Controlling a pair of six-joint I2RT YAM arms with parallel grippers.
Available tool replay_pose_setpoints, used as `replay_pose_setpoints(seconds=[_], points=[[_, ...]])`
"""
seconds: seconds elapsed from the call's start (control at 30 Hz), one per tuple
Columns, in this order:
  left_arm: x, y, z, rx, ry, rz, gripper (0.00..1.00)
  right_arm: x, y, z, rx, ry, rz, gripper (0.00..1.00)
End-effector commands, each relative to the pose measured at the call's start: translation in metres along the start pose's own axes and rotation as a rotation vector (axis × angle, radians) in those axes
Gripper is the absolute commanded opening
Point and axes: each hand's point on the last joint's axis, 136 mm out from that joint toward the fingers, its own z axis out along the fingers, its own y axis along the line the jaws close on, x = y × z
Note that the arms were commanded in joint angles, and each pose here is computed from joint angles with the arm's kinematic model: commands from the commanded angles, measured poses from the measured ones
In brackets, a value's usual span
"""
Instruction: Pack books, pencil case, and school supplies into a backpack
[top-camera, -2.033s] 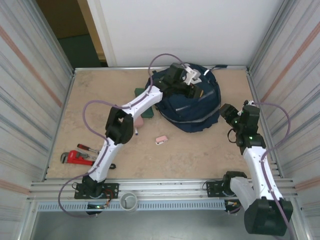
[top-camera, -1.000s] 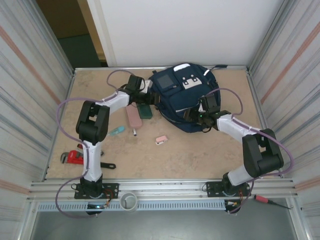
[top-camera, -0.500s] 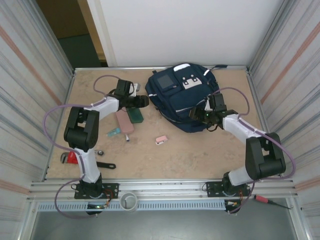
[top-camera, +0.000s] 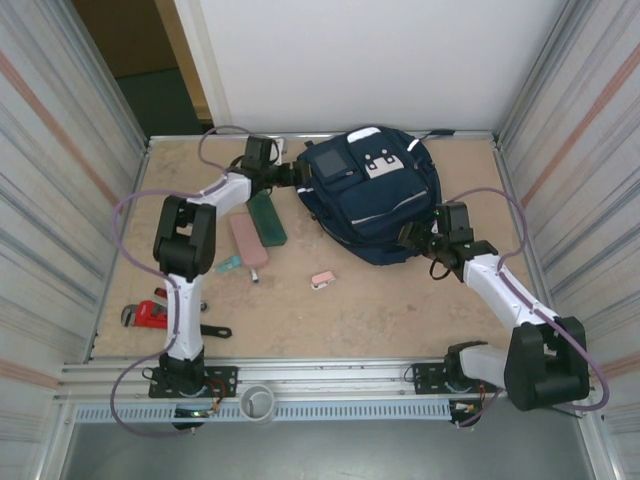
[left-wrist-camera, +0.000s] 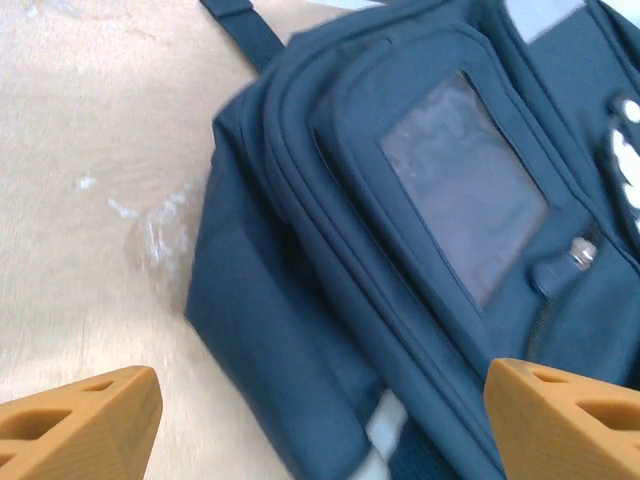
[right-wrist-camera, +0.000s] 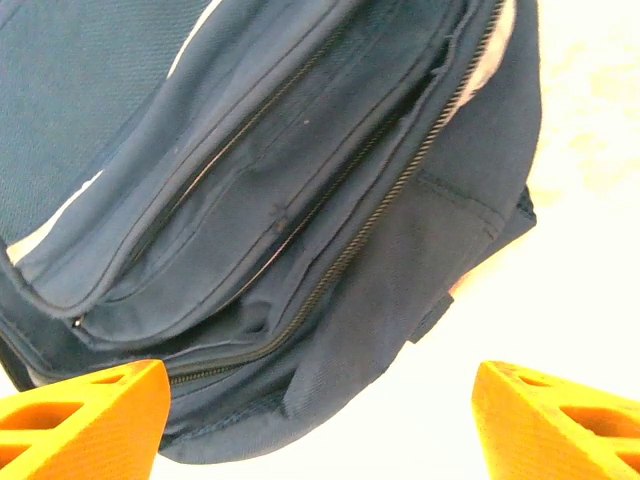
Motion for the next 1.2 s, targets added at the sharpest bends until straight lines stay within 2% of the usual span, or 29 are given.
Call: replay_pose_setpoints(seconds=[0.0, 0.1, 0.23, 0.4, 0.57, 0.77, 0.9, 1.03, 1.17], points=[[0.003, 0.011, 0.02, -0.043, 0.059, 0.005, 0.86, 0.001, -0.007, 0.011, -0.016, 0.02, 0.076, 0.79], [0.009, 0.002, 0.036, 0.021, 0.13, -0.011, 0.86, 0.001, -0.001, 0.023, -0.074, 0.053, 0.123, 0.79], [0.019, -0.023, 0.038, 0.134, 0.163, -0.004, 0.79, -0.012, 0.003, 0.039, -0.113, 0.067, 0.175, 0.78], [0.029, -0.056, 0.016, 0.269, 0.171, 0.011, 0.61, -0.042, 0.005, 0.058, -0.137, 0.068, 0.219, 0.73], [0.057, -0.085, -0.014, 0.332, 0.207, 0.024, 0.52, -0.079, 0.002, 0.075, -0.102, 0.042, 0.218, 0.69], [0.105, -0.127, -0.063, 0.375, 0.226, 0.073, 0.53, -0.117, 0.002, 0.109, -0.021, 0.061, 0.163, 0.69], [0.127, -0.133, -0.082, 0.356, 0.247, 0.103, 0.61, -0.142, -0.001, 0.123, 0.046, 0.056, 0.119, 0.7], [0.131, -0.112, -0.092, 0.238, 0.232, 0.089, 0.67, -0.162, -0.02, 0.112, 0.164, 0.02, 0.078, 0.73], [0.133, -0.097, -0.104, 0.151, 0.199, 0.123, 0.71, -0.164, -0.034, 0.077, 0.251, -0.042, 0.032, 0.76]])
